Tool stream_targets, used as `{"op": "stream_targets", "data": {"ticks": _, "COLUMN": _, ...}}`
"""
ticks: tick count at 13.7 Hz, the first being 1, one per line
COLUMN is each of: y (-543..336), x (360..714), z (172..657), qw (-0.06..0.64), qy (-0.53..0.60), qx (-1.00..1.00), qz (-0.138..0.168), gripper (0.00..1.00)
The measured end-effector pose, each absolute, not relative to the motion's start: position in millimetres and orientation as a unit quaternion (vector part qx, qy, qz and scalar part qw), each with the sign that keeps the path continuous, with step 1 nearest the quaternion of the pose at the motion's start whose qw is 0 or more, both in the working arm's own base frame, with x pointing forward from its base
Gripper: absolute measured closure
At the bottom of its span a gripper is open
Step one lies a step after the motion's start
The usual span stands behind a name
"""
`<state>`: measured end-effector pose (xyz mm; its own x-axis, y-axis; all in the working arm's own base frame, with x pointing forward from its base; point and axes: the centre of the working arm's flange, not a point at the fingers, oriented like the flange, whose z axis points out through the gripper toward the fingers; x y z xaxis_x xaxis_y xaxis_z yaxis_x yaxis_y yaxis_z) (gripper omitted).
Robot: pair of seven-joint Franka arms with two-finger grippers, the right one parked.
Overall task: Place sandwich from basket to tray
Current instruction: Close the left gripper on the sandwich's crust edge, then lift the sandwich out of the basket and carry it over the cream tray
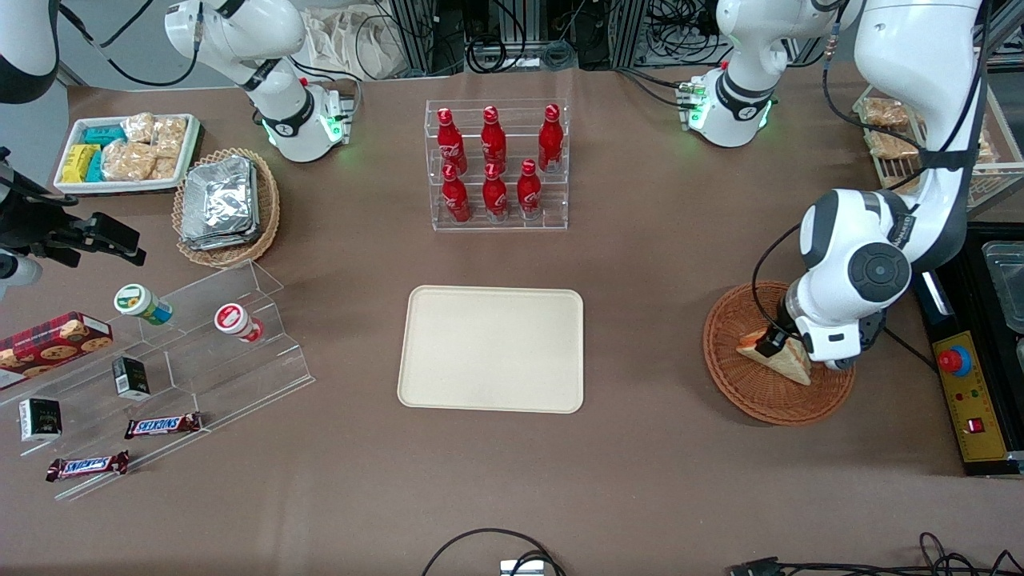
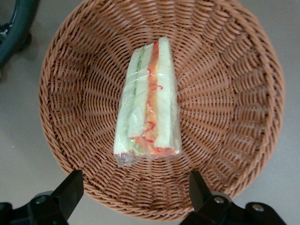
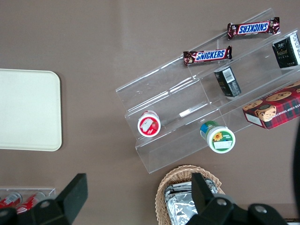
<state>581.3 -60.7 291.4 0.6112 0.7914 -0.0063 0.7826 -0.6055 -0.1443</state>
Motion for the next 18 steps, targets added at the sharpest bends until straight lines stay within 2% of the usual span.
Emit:
{"op": "stream_targets", "data": {"ticks": 7, "y": -41, "x": 587, "z": 265, "qw": 0.062, "qy": -0.456, "qx": -0.887, "qz": 0.031, "gripper": 0.01}}
{"op": "stream_targets", "data": {"ticks": 8, "y": -39, "x": 587, "z": 262, "qw": 0.063, "qy": -0.458, "qx": -0.886, "qz": 0.032, "gripper": 0.07}}
{"op": "stream_targets", "data": {"ticks": 9, "y": -36, "x": 587, "z": 259, "qw": 0.064, "qy": -0.459, "qx": -0.885, "qz": 0.033, "gripper": 0.07}}
{"op": "stream_targets", "data": {"ticks": 11, "y": -34, "x": 587, "z": 254, "qw": 0.067, "qy": -0.458, "qx": -0.885, "qz": 0.036, "gripper": 0.26}}
{"op": "stream_targets", "data": {"ticks": 13, "y": -36, "x": 588, "z": 255, "qw": 0.066, "qy": -0.456, "qx": -0.887, "qz": 0.035, "gripper": 0.5}}
{"op": "stream_targets", "data": {"ticks": 14, "y": -37, "x": 589, "z": 257, "qw": 0.067, "qy": -0.455, "qx": -0.888, "qz": 0.034, "gripper": 0.58}}
{"op": "stream_targets", "data": {"ticks": 16, "y": -39, "x": 591, "z": 267, "qw": 0.074, "qy": -0.443, "qx": -0.892, "qz": 0.043, "gripper": 0.67}}
{"op": "stream_targets", "data": {"ticks": 18, "y": -43, "x": 598, "z": 296, "qw": 0.085, "qy": -0.404, "qx": -0.909, "qz": 0.057, "gripper": 0.71}}
